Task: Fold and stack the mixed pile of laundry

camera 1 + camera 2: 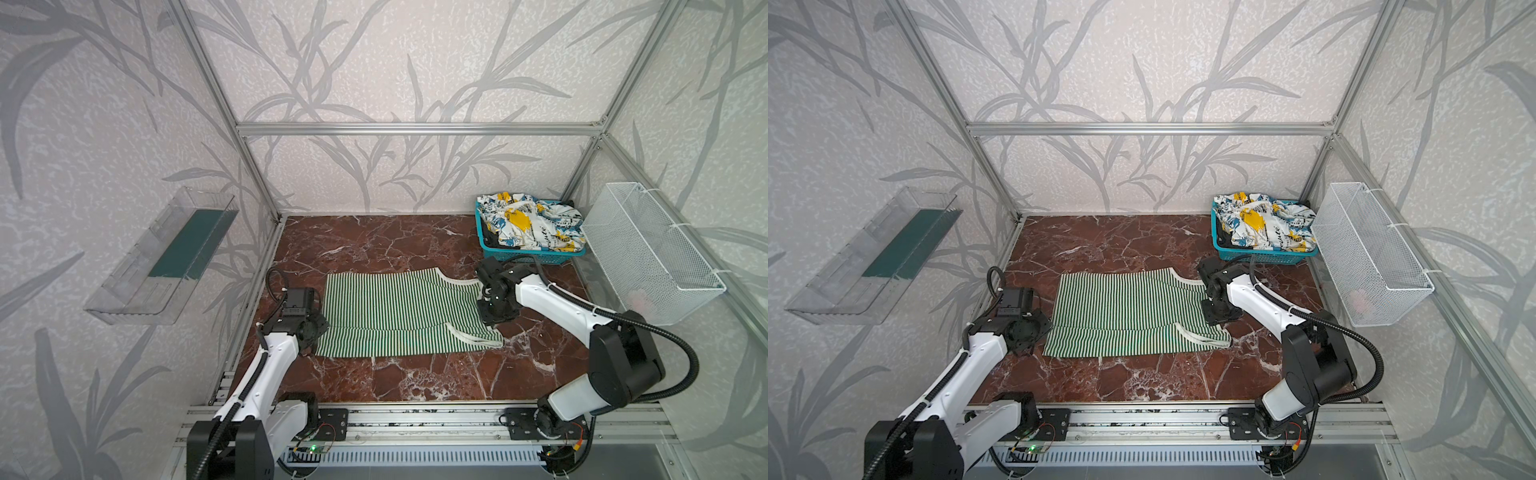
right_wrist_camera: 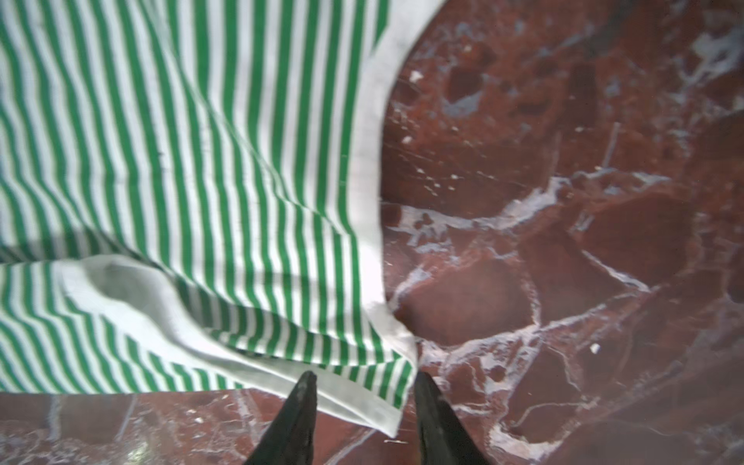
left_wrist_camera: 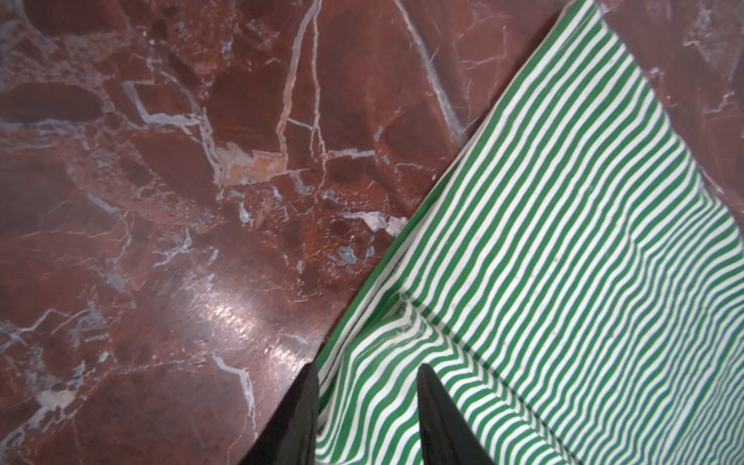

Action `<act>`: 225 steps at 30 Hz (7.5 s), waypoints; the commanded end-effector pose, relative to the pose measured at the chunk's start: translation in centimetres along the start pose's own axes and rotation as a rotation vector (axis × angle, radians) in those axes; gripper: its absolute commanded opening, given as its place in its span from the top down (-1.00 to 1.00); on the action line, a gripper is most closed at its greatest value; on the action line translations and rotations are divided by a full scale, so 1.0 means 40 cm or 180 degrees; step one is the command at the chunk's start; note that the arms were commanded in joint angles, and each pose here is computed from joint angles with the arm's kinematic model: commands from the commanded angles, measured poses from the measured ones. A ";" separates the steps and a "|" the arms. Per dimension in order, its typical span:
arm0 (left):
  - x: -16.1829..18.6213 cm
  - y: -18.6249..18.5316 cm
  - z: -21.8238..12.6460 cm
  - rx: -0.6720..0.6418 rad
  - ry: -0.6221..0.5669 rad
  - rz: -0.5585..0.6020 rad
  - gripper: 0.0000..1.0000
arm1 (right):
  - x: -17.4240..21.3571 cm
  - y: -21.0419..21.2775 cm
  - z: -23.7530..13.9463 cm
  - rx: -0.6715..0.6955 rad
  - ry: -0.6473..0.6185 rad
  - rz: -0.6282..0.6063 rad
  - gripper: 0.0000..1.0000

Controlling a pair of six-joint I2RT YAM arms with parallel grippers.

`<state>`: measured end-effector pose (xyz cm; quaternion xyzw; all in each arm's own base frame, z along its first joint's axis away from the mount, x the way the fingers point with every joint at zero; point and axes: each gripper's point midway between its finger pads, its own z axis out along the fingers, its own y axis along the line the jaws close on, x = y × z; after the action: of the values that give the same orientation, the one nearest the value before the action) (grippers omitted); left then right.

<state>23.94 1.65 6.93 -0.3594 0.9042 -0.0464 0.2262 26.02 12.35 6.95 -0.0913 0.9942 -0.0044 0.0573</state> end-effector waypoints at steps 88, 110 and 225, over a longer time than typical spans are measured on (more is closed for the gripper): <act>-0.230 -0.229 0.295 -0.0162 0.0762 0.0894 0.99 | -0.547 0.254 0.152 -0.0856 -0.0632 -0.0987 0.87; -0.235 -0.220 0.115 -0.0025 0.0561 0.1001 1.00 | -0.495 0.194 -0.041 -0.0629 -0.1429 -0.1309 1.00; -0.025 -0.139 0.072 0.0153 0.0928 0.0653 0.27 | 0.071 0.248 0.106 -0.1162 -0.0123 -0.0509 0.54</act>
<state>30.54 -2.06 5.50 -0.2565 0.9532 -0.1188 0.1072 21.74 21.37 2.01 -0.1771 0.9666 0.1755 0.0596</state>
